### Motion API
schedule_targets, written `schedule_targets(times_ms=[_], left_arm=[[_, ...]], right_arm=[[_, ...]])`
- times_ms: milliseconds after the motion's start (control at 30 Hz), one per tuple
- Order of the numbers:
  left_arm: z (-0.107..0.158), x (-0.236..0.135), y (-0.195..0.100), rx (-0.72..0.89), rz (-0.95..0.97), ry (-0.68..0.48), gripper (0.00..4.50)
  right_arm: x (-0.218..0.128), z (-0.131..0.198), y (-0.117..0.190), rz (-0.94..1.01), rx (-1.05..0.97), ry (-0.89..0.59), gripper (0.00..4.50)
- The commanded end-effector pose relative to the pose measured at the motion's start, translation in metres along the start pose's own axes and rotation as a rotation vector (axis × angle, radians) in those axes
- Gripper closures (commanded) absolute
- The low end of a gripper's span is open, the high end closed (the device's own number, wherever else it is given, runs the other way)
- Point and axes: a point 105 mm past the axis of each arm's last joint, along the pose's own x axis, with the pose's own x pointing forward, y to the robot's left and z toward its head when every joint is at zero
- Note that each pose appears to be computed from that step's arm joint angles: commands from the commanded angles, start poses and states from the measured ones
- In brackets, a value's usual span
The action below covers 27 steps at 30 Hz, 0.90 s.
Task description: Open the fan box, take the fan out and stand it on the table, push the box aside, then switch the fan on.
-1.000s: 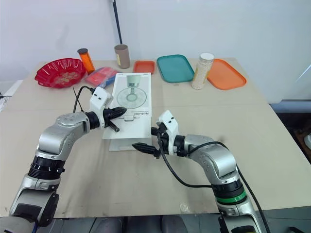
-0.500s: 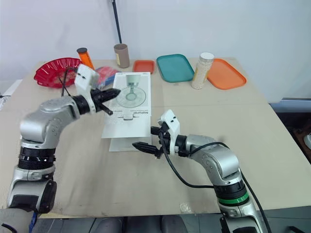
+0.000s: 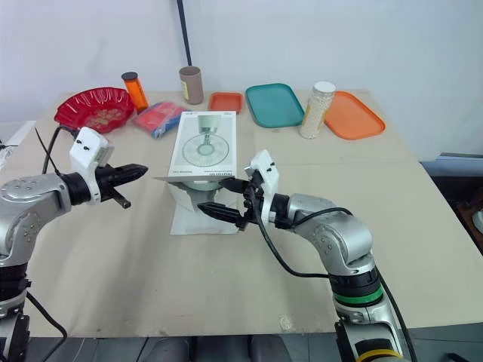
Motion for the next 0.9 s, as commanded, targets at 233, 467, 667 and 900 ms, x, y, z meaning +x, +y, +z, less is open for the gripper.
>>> schedule_targets(times_ms=[233,467,667,900], left_arm=[[0.027,-0.02,-0.026,0.041,-0.067,0.014,4.49],[0.018,-0.036,-0.016,0.04,-0.004,0.075,4.49],[0.025,-0.024,-0.023,0.051,-0.024,0.026,4.49],[0.039,0.01,-0.03,0.067,-0.08,-0.035,4.49]], right_arm=[[0.012,0.017,-0.022,-0.096,-0.051,-0.064,0.0],[0.021,0.022,-0.028,-0.116,-0.052,-0.083,0.0],[0.028,0.017,-0.033,-0.132,-0.042,-0.07,0.0],[0.033,0.013,-0.041,-0.172,-0.042,-0.04,0.0]])
